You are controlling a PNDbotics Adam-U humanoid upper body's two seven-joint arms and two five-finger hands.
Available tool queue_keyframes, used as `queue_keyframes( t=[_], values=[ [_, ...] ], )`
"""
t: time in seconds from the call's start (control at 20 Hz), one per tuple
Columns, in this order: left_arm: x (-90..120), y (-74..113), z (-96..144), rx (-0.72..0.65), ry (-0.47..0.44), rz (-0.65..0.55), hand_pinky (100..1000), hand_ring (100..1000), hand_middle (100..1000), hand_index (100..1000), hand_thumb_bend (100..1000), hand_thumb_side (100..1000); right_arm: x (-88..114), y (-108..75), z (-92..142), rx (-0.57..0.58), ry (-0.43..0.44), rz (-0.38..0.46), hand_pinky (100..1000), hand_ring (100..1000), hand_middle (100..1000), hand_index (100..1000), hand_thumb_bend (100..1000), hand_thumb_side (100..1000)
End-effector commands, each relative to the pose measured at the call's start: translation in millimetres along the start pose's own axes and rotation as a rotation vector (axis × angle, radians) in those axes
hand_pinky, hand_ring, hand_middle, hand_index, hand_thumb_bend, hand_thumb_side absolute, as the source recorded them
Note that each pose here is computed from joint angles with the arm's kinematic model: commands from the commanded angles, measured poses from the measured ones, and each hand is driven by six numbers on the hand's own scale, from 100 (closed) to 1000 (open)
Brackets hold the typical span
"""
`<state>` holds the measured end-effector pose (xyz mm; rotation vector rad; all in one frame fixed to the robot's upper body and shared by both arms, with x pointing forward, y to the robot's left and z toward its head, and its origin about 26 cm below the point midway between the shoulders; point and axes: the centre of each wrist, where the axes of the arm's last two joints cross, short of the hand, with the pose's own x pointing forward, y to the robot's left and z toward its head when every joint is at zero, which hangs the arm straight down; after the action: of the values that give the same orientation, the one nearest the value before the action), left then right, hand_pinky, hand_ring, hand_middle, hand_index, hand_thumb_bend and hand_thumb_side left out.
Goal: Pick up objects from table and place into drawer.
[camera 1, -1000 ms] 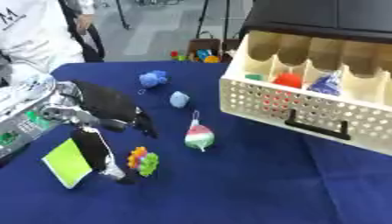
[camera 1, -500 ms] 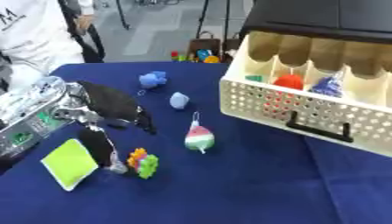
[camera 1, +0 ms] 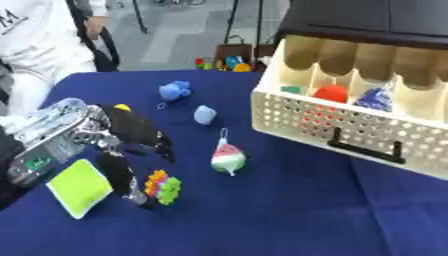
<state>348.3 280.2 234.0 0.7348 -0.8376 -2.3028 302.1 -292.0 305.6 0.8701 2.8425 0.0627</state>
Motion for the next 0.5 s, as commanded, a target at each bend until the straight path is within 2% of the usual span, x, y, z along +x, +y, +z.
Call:
queue_keyframes(
  t=[0.05, 0.4, 0.5],
  values=[
    [-6.4, 4.1, 5.8, -0.009, 0.015, -0.027, 635, 797, 782, 904, 580, 748, 0.7, -0.9, -7.5, -0.024, -0.032, -0.007, 545, 604, 606, 720, 100, 757],
    [-6.3, 3.9, 5.9, -0.008, 0.005, -0.037, 620, 788, 770, 873, 581, 737, 0.8, -0.6, -7.4, -0.028, -0.030, -0.007, 546, 604, 607, 719, 100, 761],
    [-6.2, 3.2, 4.7, -0.011, 0.004, -0.037, 613, 783, 763, 862, 558, 737, 0.8, -0.7, -7.5, -0.030, -0.030, -0.007, 548, 604, 607, 719, 100, 761]
  ],
)
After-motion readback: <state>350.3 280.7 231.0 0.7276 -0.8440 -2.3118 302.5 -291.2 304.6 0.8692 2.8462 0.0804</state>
